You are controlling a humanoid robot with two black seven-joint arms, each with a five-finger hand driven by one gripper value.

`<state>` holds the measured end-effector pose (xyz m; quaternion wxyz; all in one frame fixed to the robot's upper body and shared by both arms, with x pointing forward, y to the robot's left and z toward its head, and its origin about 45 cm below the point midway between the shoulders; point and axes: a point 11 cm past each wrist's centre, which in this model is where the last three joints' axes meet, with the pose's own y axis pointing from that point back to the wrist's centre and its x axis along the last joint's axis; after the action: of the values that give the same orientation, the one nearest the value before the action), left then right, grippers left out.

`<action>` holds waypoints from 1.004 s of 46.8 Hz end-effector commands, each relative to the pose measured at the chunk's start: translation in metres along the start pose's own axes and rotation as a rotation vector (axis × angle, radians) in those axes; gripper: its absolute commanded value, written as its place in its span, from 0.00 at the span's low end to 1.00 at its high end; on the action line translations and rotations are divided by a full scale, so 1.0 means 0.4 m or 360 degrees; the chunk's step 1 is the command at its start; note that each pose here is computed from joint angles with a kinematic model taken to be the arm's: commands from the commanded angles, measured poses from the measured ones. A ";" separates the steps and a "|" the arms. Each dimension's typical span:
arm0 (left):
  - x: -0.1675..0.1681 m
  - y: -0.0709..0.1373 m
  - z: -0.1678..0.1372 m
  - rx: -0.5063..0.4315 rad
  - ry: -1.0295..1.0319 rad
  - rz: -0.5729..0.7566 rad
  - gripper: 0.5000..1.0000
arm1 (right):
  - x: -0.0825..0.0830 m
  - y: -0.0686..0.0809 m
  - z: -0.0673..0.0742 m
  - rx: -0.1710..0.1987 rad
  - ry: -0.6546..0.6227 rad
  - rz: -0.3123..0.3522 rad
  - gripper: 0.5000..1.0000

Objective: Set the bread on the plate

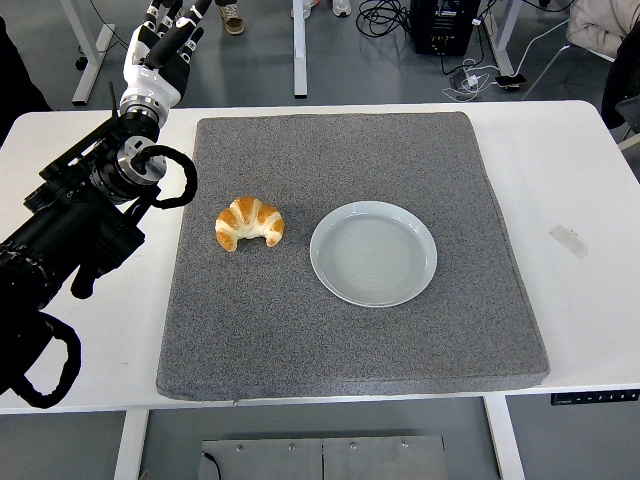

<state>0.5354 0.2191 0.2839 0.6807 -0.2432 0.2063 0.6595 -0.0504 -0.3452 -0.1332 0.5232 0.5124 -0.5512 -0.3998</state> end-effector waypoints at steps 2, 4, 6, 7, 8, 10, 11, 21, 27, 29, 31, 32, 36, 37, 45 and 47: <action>0.002 0.001 -0.002 0.0003 -0.0001 0.0001 0.96 | 0.000 0.000 0.000 0.0000 0.0001 0.0000 1.00; 0.005 0.002 -0.004 0.0005 0.0001 0.0006 0.96 | -0.001 0.000 -0.002 0.0003 0.0000 -0.0002 1.00; 0.007 0.003 -0.005 0.0006 0.0001 0.0008 0.96 | 0.000 0.000 0.000 0.0000 0.0001 0.0000 1.00; 0.007 0.003 -0.006 0.0009 0.0001 0.0008 0.96 | 0.000 0.000 0.000 0.0000 0.0001 0.0000 1.00; 0.007 0.003 -0.006 0.0009 0.0001 0.0008 0.96 | 0.000 0.000 0.000 0.0000 0.0001 0.0000 1.00; 0.007 0.003 -0.005 0.0007 0.0007 0.0010 0.96 | 0.000 0.000 0.000 0.0000 0.0003 0.0000 1.00; 0.007 0.003 -0.005 0.0008 0.0003 0.0009 0.96 | 0.000 0.000 0.000 0.0000 0.0001 0.0000 1.00; 0.004 0.001 -0.001 0.0001 0.0011 0.0008 0.96 | 0.000 0.000 0.000 0.0000 0.0001 0.0000 1.00; 0.002 0.001 -0.003 0.0012 0.0001 0.0002 0.96 | 0.000 0.000 0.000 0.0000 0.0001 0.0000 1.00; 0.005 0.002 -0.006 0.0018 -0.0001 0.0005 0.96 | 0.000 0.000 0.000 0.0000 0.0001 0.0000 1.00; 0.007 0.003 -0.008 0.0022 -0.0001 0.0007 0.96 | 0.000 0.000 0.000 0.0000 0.0001 0.0000 1.00; 0.007 0.003 -0.009 0.0024 -0.0001 0.0007 0.96 | 0.000 0.000 0.000 0.0000 0.0001 0.0000 1.00; 0.008 0.004 -0.010 0.0026 -0.0010 0.0006 0.96 | 0.000 0.000 0.000 0.0000 0.0001 0.0000 1.00; 0.007 0.004 -0.011 0.0030 -0.0015 0.0004 0.96 | 0.000 0.000 0.000 0.0000 0.0001 0.0000 1.00; 0.002 0.006 -0.022 0.0054 -0.0076 -0.0019 0.96 | 0.000 0.000 0.000 0.0000 0.0001 0.0000 1.00; -0.004 0.005 -0.023 0.0062 -0.0101 -0.0031 0.96 | 0.000 0.000 0.000 0.0000 0.0001 0.0000 1.00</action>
<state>0.5331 0.2150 0.2758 0.6926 -0.2179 0.2008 0.6576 -0.0504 -0.3451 -0.1332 0.5233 0.5126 -0.5510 -0.3998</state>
